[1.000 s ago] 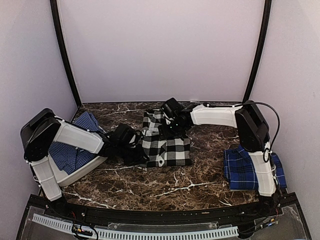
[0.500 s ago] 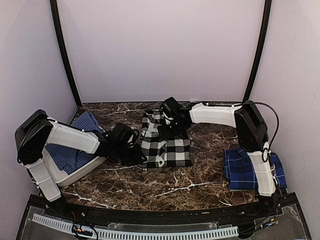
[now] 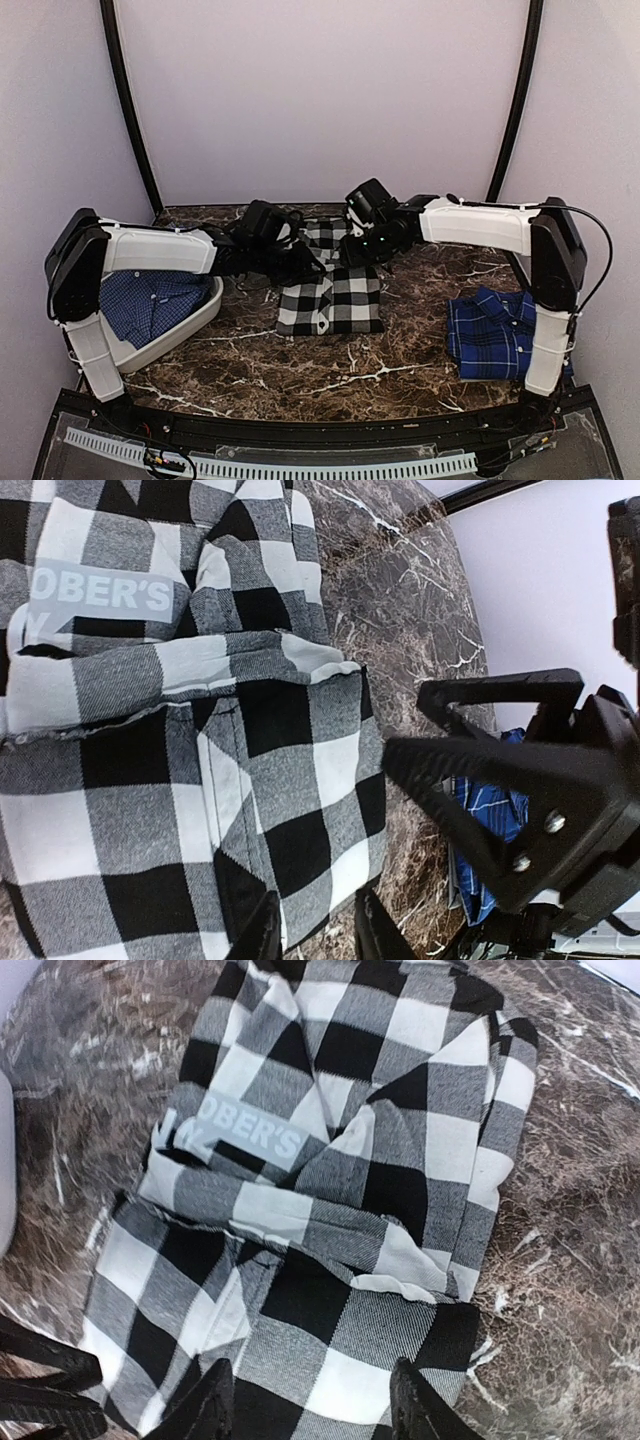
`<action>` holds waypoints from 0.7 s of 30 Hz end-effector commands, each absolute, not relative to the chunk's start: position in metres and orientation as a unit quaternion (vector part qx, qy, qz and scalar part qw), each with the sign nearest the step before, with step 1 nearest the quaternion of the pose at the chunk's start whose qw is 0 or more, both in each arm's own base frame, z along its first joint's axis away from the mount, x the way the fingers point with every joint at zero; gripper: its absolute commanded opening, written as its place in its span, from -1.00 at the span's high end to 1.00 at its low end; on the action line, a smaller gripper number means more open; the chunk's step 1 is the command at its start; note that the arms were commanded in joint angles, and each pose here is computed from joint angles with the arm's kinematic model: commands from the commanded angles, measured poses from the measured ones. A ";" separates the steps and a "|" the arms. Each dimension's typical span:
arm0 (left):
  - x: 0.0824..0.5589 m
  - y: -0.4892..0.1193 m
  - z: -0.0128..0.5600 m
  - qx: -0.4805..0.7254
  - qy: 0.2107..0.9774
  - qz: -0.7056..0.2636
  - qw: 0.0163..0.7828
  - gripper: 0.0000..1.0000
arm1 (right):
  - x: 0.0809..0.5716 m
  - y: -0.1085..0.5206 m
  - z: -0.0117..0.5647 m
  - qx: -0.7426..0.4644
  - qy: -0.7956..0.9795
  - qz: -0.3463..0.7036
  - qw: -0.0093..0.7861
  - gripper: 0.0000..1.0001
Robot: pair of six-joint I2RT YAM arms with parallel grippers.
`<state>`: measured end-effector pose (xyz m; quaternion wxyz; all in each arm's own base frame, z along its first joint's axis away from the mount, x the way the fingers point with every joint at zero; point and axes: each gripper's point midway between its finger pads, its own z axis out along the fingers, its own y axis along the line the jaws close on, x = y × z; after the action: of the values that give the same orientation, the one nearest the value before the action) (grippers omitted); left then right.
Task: Fold and stack the long sleeve shirts
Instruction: Smooth out the 2/3-rectangle-folded shirt at the center of the board.
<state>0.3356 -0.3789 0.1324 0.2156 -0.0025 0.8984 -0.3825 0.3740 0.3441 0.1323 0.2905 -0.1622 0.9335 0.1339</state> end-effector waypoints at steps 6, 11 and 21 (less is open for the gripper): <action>0.328 -0.416 0.097 0.038 0.901 -0.397 0.169 0.51 | 0.388 0.330 0.052 -0.146 0.955 0.108 0.233 0.29; 0.316 -0.422 0.060 0.042 0.915 -0.375 0.141 0.51 | 0.392 0.333 0.032 -0.156 0.959 0.105 0.212 0.16; 0.305 -0.411 0.066 0.029 0.923 -0.357 0.141 0.52 | 0.369 0.336 0.098 -0.172 0.945 0.130 0.247 -0.03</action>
<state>0.3130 -0.4159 0.0452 0.1334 0.0303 0.9231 -0.3594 0.3848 0.3269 0.0415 0.2086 -0.1562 0.9601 0.1013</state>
